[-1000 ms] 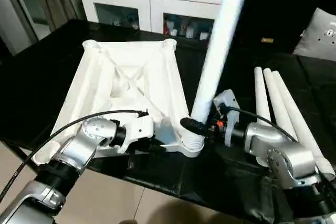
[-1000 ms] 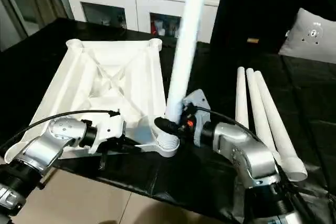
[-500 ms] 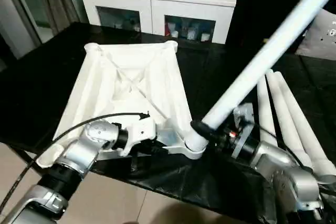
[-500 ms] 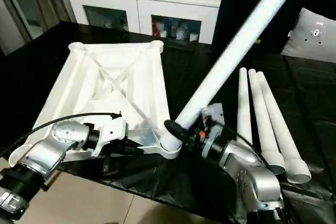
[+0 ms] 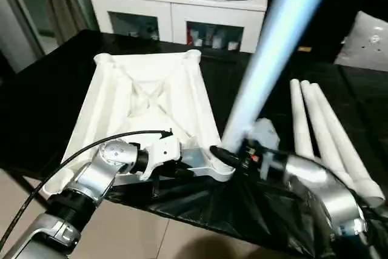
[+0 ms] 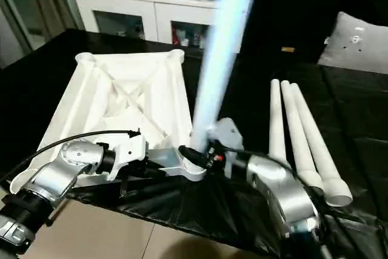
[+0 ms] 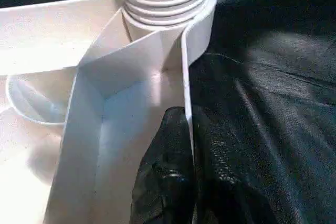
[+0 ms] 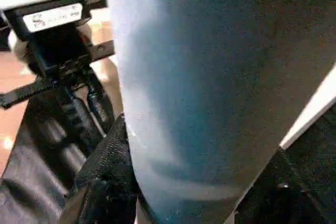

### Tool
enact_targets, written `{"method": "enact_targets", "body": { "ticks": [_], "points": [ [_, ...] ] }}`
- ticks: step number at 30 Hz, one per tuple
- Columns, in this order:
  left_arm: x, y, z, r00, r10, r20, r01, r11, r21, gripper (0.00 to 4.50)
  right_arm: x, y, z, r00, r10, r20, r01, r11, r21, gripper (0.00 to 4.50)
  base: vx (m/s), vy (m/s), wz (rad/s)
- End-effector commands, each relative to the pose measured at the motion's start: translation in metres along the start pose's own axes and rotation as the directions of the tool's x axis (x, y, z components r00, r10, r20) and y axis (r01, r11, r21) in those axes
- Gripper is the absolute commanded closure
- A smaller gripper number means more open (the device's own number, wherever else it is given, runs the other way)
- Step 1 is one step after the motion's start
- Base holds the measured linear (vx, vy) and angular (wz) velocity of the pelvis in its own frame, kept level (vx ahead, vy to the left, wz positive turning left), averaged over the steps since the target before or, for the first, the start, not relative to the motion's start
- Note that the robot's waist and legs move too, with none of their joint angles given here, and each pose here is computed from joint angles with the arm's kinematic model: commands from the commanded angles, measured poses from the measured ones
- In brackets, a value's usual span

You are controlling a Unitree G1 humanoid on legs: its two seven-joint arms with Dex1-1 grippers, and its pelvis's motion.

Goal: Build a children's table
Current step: Insert table leg to table base, then rotate leg to tighten

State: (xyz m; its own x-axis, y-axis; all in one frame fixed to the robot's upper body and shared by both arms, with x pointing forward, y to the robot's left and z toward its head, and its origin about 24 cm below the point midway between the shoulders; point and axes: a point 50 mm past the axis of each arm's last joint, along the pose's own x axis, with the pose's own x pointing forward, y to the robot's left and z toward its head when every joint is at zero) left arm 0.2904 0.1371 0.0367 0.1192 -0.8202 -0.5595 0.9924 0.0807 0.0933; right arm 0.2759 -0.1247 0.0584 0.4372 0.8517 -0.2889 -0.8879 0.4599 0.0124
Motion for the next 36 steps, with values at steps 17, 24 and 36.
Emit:
{"method": "enact_targets", "body": {
  "ticks": [17,24,36],
  "points": [
    [-0.009,0.021,0.009,0.999,0.044,-0.031,-0.042,0.998,0.049,4.50,-0.001,0.010,-0.042,0.960,0.168,-0.224,-0.122,0.972,0.203,2.61,0.000,0.000,0.00],
    [0.000,0.010,0.010,0.992,0.121,0.037,-0.117,0.989,-0.086,4.50,0.008,0.008,-0.043,0.973,-0.062,-0.221,0.113,0.967,0.228,2.61,0.000,0.000,0.00],
    [0.076,-0.010,0.067,0.927,0.351,0.134,-0.310,0.916,-0.257,4.50,0.040,-0.011,-0.039,0.816,-0.479,-0.324,0.565,0.779,0.271,2.62,0.000,0.000,0.00]
  ]
}}
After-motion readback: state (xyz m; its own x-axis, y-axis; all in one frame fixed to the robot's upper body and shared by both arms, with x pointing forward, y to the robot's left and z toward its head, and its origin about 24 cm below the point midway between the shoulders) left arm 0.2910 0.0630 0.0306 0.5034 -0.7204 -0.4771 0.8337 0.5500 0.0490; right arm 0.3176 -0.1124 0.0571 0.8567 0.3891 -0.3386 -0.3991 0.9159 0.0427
